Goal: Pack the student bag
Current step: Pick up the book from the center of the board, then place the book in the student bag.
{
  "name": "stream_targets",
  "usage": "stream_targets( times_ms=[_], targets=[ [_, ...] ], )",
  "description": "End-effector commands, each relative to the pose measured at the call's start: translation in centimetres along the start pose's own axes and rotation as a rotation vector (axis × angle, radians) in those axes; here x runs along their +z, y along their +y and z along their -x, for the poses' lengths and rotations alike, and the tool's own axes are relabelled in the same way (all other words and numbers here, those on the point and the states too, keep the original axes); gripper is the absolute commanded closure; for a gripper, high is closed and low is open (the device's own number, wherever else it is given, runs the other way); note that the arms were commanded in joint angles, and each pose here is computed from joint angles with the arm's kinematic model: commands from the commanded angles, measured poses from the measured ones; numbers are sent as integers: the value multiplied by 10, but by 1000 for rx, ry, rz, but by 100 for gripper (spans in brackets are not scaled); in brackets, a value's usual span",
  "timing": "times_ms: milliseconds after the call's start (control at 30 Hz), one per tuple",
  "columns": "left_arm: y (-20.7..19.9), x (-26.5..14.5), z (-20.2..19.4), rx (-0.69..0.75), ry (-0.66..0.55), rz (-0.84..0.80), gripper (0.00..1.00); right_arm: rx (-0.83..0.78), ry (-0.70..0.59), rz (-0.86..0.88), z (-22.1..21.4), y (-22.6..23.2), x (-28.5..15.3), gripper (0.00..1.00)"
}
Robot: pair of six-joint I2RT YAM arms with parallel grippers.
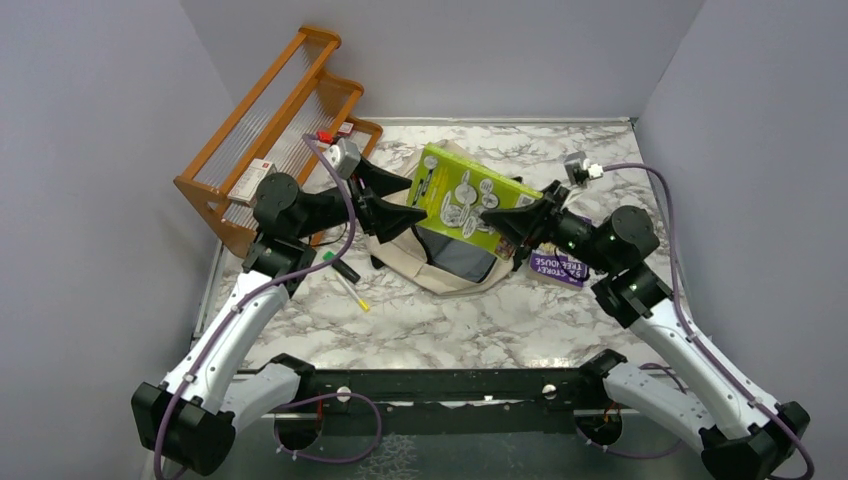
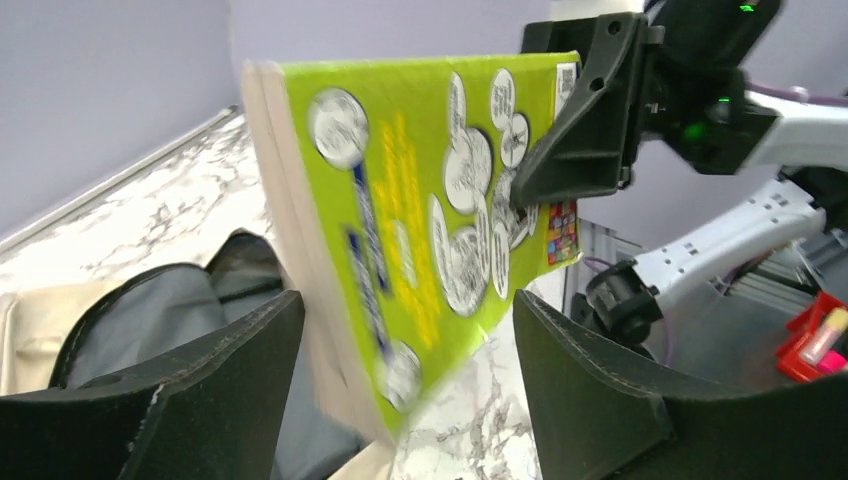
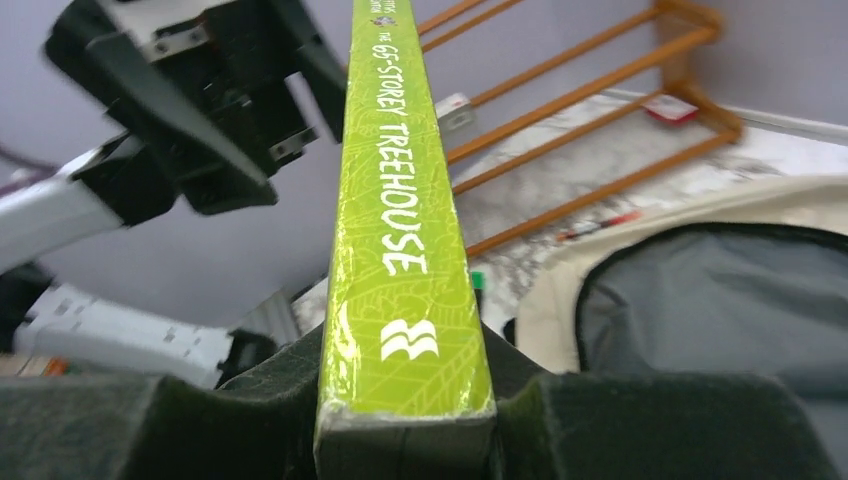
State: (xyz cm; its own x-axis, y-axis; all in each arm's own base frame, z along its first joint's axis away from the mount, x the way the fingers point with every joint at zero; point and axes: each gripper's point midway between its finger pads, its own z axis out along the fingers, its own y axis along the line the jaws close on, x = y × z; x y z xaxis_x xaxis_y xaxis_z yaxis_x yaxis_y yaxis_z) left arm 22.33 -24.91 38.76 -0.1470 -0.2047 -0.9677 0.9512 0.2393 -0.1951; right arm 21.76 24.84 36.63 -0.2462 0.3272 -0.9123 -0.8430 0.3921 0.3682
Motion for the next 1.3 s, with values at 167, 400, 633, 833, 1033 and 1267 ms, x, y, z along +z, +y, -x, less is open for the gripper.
stream_targets(
  times_ms=[167,400,633,833,1033,1267],
  targets=[
    [80,-7,-35,-3,137,354,16,83,-15,-918,-8,-136,-75,100],
    [113,-1,-78,-53,262,418,16,168,79,-988,-17,-175,-89,99],
    [131,24,-116,57,444,499,14,481,23,-807,-24,-210,-127,99],
    [144,49,-161,135,607,538,14,572,-36,-715,-26,-203,-133,100],
    [166,70,-204,219,761,596,16,560,-47,-671,-21,-197,-129,100],
    [196,79,-245,230,873,660,17,511,-54,-640,1,-187,-123,99]
  ],
)
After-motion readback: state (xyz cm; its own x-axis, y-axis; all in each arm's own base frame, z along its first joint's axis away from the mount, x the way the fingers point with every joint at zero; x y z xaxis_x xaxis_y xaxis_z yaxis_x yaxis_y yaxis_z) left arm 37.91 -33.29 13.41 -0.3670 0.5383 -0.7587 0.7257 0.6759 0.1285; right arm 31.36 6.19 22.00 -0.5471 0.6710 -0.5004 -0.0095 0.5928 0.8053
